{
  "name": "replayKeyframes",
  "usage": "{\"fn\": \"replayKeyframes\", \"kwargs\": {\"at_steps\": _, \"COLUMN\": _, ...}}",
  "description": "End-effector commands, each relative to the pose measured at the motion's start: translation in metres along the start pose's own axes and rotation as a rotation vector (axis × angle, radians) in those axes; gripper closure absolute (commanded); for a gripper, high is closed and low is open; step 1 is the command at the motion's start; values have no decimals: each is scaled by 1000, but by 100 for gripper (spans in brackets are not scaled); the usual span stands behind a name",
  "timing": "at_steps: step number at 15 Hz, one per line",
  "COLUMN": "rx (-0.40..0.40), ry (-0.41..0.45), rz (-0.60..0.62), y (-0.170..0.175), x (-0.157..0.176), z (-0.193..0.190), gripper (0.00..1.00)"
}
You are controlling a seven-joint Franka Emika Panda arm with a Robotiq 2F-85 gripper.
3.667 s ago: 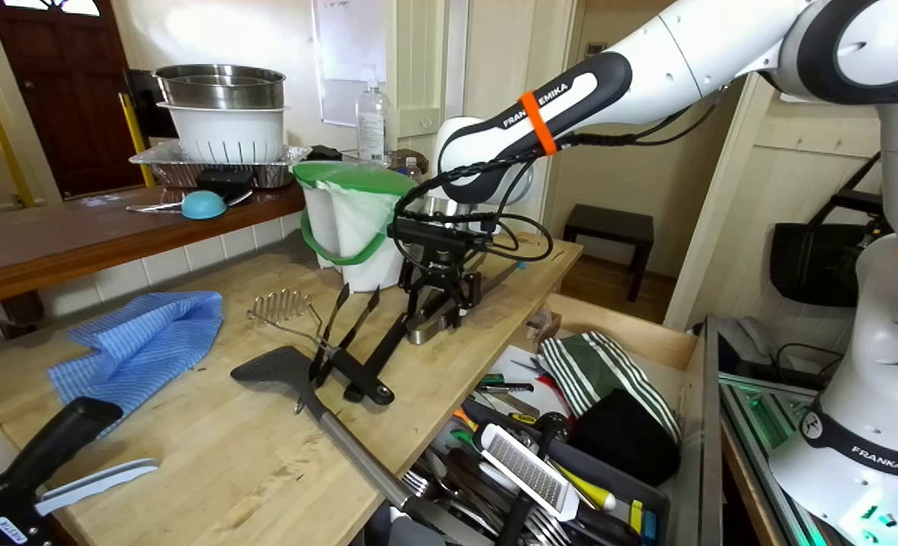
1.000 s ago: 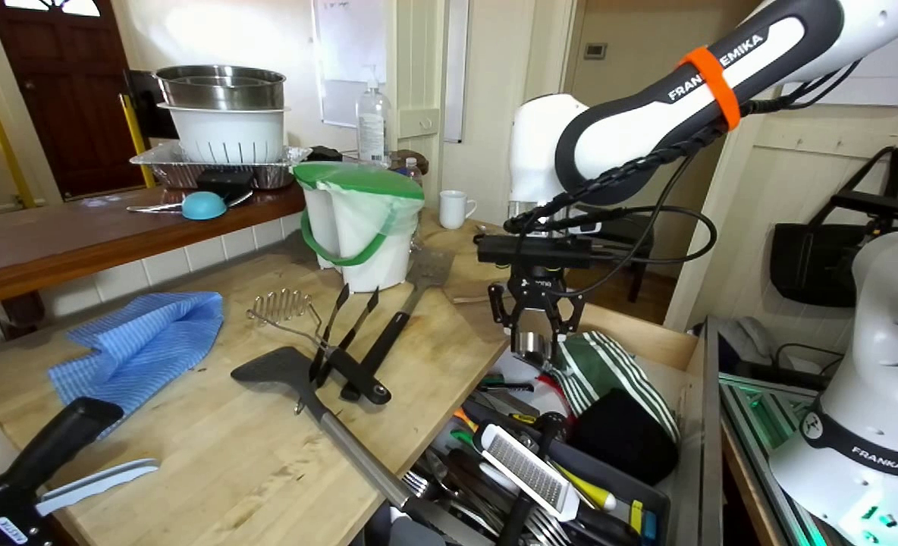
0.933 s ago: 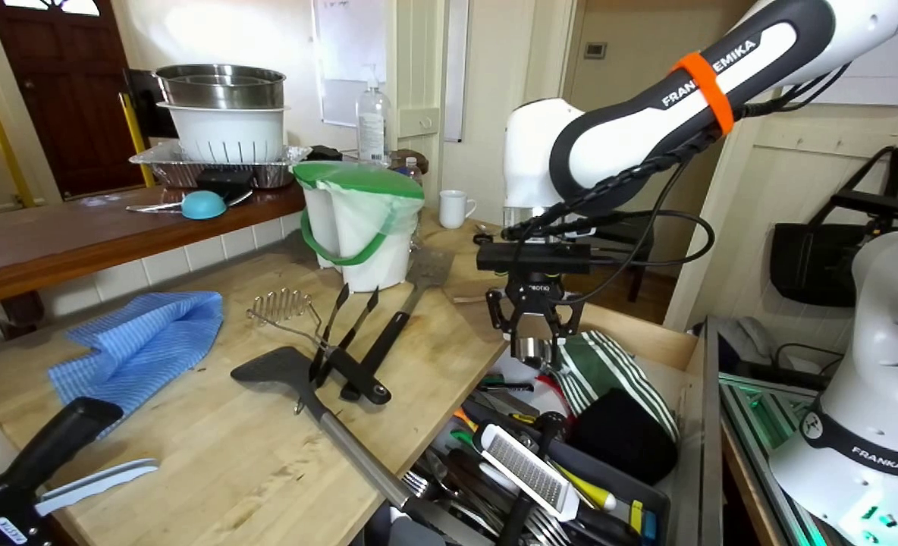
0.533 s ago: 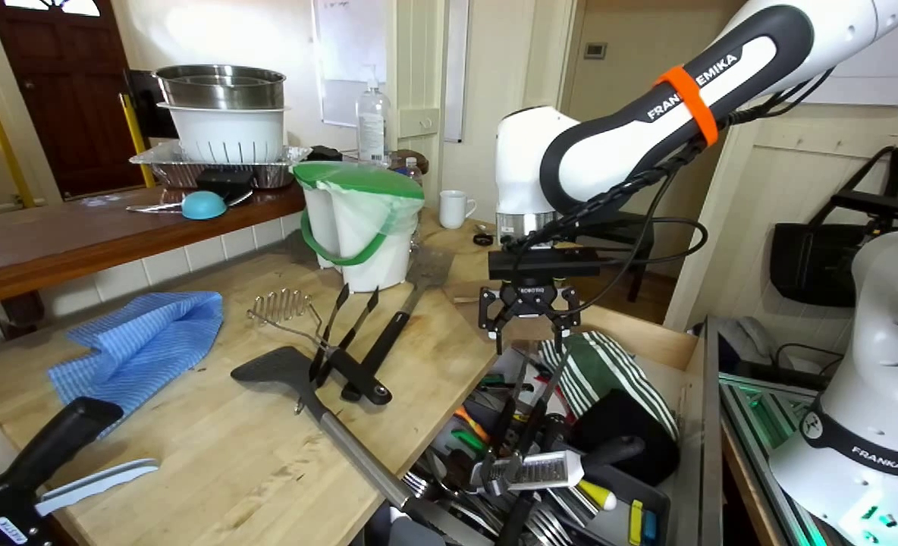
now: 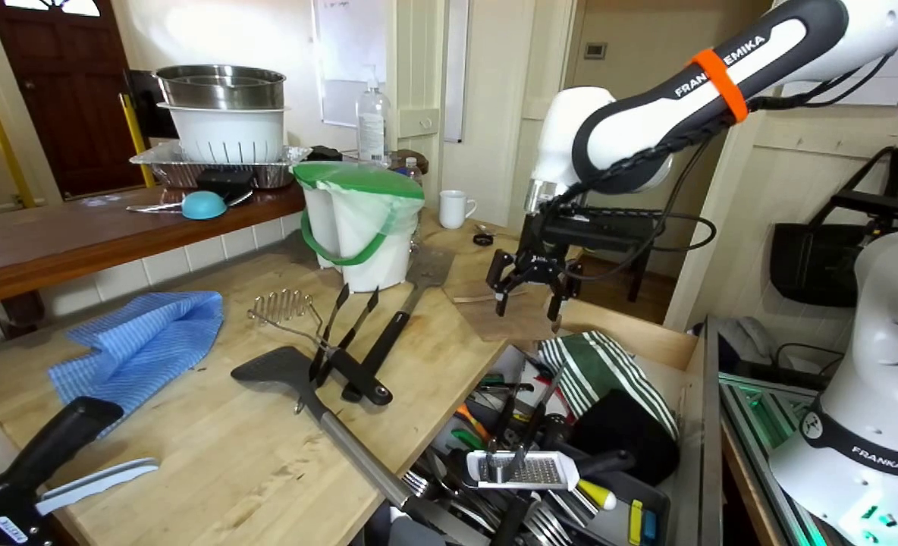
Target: Put an object on the counter in the drawer
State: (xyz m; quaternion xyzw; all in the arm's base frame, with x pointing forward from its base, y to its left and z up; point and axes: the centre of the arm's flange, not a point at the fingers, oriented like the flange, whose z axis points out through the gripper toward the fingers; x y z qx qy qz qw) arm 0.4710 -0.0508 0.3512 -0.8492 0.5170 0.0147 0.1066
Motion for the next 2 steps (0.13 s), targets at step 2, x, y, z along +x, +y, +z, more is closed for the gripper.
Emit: {"fn": "replayKeyframes", "kwargs": {"at_steps": 2, "rx": 17, "ry": 2, "rz": -3, "y": 3, "x": 4, "z": -9, "gripper": 0}}
